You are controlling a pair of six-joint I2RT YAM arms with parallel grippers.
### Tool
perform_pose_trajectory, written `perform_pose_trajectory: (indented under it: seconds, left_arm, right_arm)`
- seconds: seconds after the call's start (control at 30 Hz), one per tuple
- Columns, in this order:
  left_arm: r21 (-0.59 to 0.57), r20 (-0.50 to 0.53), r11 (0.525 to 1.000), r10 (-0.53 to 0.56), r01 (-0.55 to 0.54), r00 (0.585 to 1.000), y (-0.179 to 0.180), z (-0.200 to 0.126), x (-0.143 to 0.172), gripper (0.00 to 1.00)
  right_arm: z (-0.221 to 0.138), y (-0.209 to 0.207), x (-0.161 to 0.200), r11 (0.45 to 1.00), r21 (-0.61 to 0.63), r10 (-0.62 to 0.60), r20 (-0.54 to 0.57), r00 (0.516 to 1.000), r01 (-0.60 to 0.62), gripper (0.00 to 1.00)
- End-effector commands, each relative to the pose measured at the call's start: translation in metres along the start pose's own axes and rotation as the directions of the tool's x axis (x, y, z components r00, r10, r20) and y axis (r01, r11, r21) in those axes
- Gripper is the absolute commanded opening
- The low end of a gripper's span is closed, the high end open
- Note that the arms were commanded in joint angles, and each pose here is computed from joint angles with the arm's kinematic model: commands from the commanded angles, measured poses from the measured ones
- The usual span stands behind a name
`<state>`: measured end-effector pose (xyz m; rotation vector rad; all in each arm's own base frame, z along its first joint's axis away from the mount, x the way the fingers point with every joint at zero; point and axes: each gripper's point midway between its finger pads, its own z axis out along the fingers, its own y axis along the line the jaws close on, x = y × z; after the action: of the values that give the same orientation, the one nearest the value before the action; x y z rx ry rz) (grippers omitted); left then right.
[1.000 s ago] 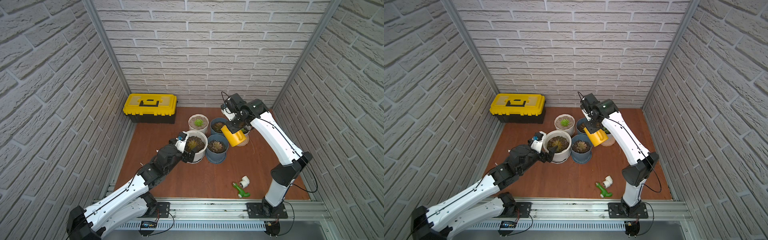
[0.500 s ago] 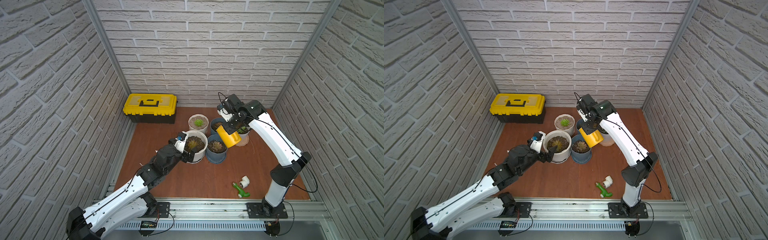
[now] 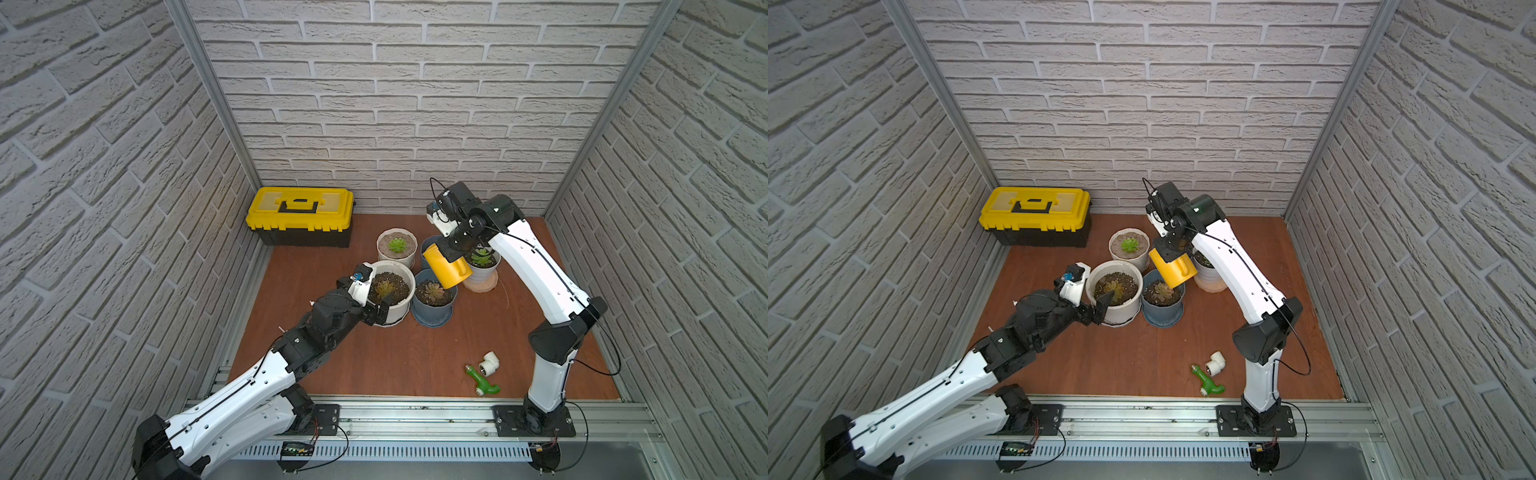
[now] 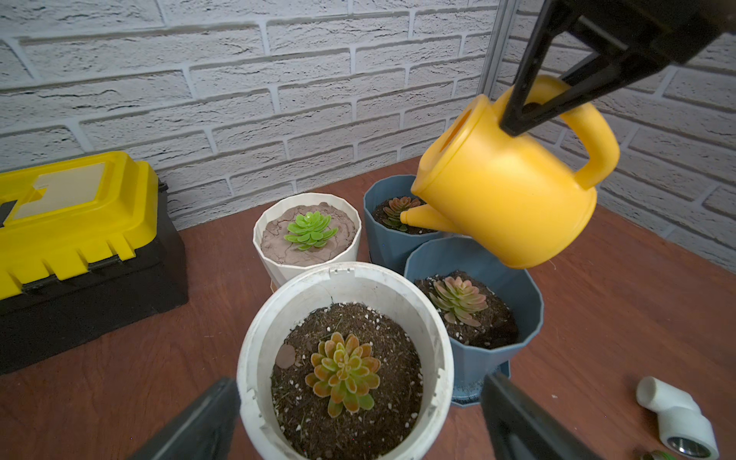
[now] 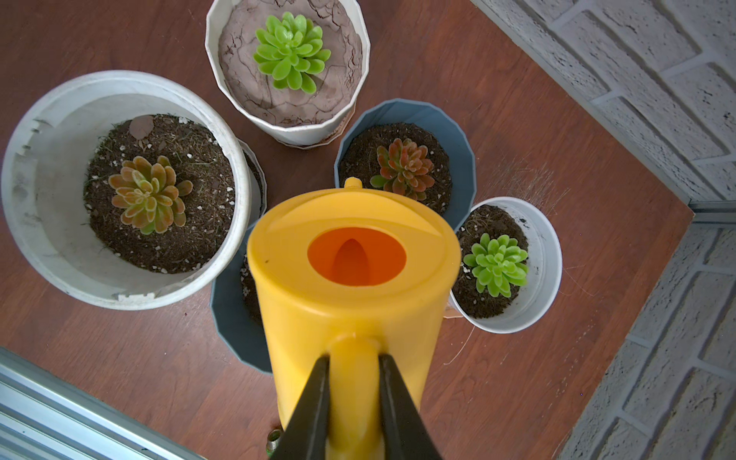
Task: Water the succulent around the soil edge
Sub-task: Water the soil of the potted plant with water, then place the watering can at the center of the board.
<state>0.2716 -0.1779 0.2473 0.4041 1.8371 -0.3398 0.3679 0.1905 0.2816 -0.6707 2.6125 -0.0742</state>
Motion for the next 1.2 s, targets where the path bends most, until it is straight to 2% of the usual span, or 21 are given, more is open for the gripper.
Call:
perform_pose_trajectory:
  seconds: [0.0,0.47,0.87,1.17]
  left_arm:
    - [0.001,0.043,1.0,-0.012,0.012,0.999,0.001,-0.003,-0.008,0.98]
    - [-0.006,0.044,1.0,-0.008,0.009,0.999,0.002,-0.003,-0.009,0.98]
    - [-0.003,0.044,1.0,-0.008,0.008,0.999,0.001,-0.003,-0.008,0.98]
    - [-0.004,0.042,1.0,-0.008,0.008,0.999,0.002,-0.003,-0.008,0.99]
  right_arm:
    - [-0.007,0.004,-0.014,1.0,-0.012,-0.006,0.05,0.999,0.006,0.03]
    - [0.014,-0.002,-0.03,0.999,0.041,-0.016,0.035,0.999,0.015,0.03]
    - [0.018,-0.009,-0.041,0.997,0.073,0.0,0.067,0.998,-0.005,0.03]
    - [0.003,-0.011,-0.04,0.997,0.069,0.021,0.1,0.995,-0.028,0.03]
